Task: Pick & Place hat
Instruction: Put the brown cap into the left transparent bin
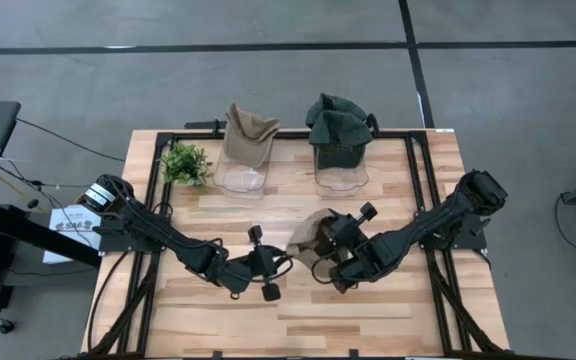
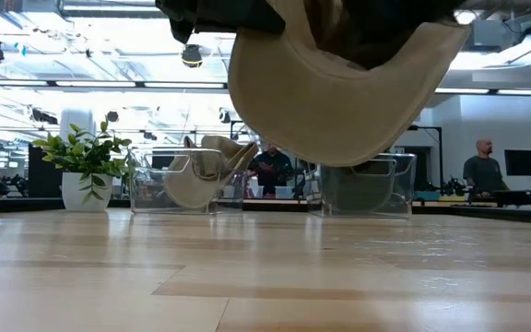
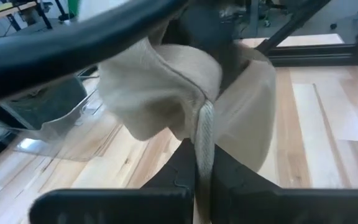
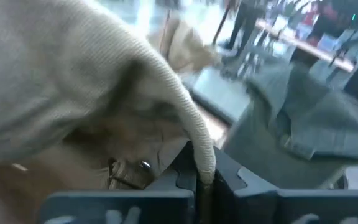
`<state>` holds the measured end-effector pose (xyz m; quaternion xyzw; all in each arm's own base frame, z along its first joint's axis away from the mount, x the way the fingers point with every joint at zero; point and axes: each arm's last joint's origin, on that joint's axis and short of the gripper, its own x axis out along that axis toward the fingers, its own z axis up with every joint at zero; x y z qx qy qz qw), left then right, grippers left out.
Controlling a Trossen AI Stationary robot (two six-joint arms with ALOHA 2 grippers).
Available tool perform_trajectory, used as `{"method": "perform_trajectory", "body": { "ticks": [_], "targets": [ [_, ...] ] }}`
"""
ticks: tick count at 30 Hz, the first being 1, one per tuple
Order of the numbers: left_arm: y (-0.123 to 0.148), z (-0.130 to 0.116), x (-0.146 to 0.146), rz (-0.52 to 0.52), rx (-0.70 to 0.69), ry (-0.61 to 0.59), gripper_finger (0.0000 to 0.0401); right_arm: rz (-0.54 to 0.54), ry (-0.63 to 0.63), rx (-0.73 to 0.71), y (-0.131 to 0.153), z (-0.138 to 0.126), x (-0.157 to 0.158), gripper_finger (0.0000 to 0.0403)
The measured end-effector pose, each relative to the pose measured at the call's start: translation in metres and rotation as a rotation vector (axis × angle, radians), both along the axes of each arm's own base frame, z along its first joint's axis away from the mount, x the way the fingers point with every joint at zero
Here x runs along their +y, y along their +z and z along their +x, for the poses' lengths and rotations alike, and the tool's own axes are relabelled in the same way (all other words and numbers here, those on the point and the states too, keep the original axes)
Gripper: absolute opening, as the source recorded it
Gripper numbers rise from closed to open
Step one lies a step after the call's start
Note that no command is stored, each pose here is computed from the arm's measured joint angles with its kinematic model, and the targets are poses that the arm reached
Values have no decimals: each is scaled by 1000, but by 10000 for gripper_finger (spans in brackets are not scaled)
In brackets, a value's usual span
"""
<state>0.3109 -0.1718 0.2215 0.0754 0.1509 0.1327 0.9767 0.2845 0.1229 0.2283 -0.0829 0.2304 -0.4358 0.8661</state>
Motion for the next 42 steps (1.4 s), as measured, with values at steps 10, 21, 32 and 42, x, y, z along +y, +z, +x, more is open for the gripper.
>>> {"method": "perform_trajectory", "body": {
  "ticks": [10, 21, 32, 42],
  "targets": [
    [-1, 1, 3, 4, 11, 7, 12, 8, 252, 33, 29, -3, 51, 31],
    [-2, 1, 4, 23, 19, 34, 12, -70, 374, 19, 64, -26, 86, 30],
    [-2, 0, 5, 33, 21, 55, 12, 35, 408, 68, 58, -23, 83, 24],
    [-3, 0, 5, 38, 28, 57, 12, 57, 380, 103, 56, -18, 72, 11]
  ]
}}
